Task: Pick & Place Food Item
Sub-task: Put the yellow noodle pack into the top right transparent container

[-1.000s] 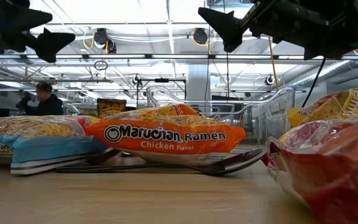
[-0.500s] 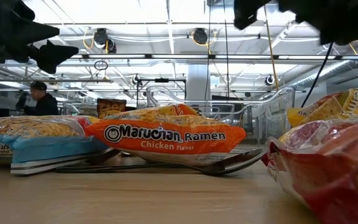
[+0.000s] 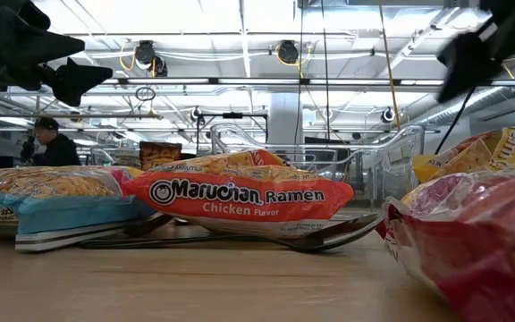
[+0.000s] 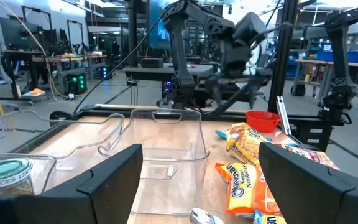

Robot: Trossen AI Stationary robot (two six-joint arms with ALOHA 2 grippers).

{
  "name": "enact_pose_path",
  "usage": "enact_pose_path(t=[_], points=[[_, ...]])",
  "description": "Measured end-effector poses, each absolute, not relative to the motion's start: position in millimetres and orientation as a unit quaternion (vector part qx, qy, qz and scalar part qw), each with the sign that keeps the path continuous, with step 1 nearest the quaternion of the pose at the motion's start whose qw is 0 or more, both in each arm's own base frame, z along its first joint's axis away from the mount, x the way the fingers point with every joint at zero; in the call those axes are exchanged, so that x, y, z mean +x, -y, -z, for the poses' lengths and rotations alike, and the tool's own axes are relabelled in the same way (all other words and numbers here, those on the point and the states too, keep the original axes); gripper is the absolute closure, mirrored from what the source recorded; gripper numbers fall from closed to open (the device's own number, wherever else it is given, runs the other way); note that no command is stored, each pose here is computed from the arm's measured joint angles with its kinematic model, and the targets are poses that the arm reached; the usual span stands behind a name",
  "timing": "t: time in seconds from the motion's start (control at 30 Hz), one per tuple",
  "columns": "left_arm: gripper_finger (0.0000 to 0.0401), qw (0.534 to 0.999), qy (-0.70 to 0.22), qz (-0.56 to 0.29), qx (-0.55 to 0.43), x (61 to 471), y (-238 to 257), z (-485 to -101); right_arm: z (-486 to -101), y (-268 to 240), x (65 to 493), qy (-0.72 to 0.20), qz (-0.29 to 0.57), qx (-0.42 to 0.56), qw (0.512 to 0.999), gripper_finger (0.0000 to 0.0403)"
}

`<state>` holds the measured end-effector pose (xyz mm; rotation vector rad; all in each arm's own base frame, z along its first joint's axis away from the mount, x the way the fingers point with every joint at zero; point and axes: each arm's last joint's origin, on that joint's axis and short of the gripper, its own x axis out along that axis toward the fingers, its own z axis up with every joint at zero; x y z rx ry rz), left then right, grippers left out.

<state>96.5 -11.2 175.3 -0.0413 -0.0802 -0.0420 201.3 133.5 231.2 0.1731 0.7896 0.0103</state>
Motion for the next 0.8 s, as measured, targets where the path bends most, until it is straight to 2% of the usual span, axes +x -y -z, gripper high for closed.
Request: enact_pose_path(t=[0.13,0.5,0.8], points=[[0.0077,0.999,0.040,0.021,-0.021,96.5,11.2,-175.5,-219.9,-136.2,193.8,-0.429,0.030,0.101,0.897,0.0072],[0.0077,0.999,0.040,0.021,-0.021,96.4,11.2,-175.6,-194.1,-155.4,202.7,-0.468,0.002,0.087,0.879,0.0127],[0.0077,0.999,0.040,0.021,-0.020,96.4,11.2,-175.6,-193.0,-155.6,203.0,-0.473,0.001,0.093,0.876,0.0175]])
